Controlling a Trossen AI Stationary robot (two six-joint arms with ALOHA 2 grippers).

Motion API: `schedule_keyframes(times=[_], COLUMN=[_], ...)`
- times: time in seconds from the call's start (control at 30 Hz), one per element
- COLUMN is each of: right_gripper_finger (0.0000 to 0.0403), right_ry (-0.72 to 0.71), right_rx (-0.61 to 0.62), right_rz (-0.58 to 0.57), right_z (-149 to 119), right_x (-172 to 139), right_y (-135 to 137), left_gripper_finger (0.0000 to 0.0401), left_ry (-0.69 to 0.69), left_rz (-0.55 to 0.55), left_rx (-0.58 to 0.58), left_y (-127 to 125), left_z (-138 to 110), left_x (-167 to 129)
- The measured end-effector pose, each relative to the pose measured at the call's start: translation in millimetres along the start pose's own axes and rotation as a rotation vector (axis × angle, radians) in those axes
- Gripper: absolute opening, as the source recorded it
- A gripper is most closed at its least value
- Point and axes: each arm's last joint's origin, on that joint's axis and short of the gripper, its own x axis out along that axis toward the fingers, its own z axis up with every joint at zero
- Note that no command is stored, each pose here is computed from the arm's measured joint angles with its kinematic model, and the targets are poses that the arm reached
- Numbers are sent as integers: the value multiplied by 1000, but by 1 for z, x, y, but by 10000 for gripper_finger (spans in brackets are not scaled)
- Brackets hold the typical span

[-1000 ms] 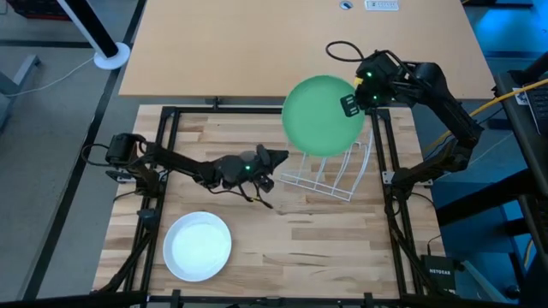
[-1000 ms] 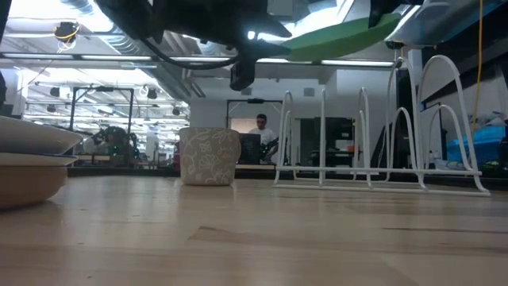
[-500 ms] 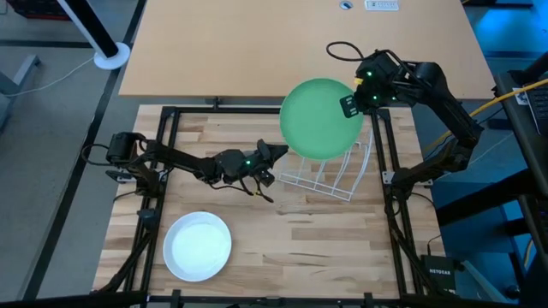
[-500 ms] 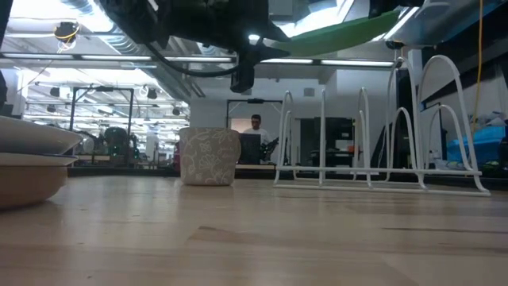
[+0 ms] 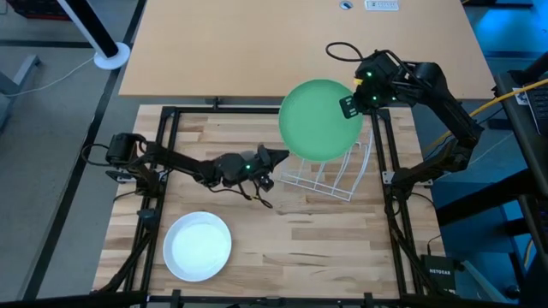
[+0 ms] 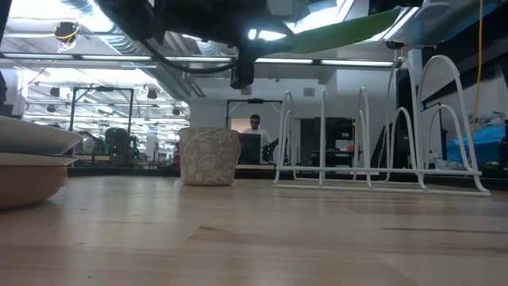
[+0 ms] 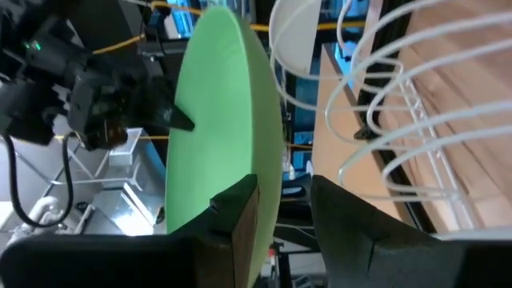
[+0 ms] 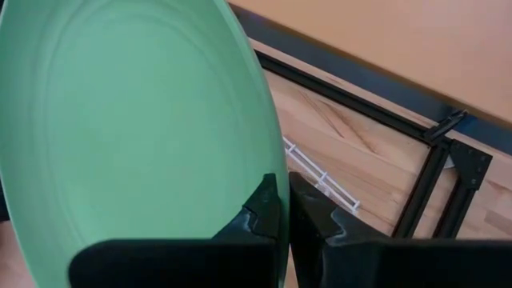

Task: Sort dishes
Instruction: Put the green plate in the dish rack

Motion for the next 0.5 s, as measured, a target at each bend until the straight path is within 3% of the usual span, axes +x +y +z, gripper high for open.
schedule_keyframes(times=[0.23, 0.5], right_gripper_finger=[10, 10], right_ry=[0, 13], right_rx=[0, 0], right_rz=[-1, 22], right_z=[0, 0], right_x=[0, 0], right_y=[0, 1], left_gripper_finger=[111, 111], left_ry=[-31, -44], left_rz=[11, 52], left_rx=[-6, -33], left_y=[2, 5], left_z=[10, -5], left_x=[-5, 3])
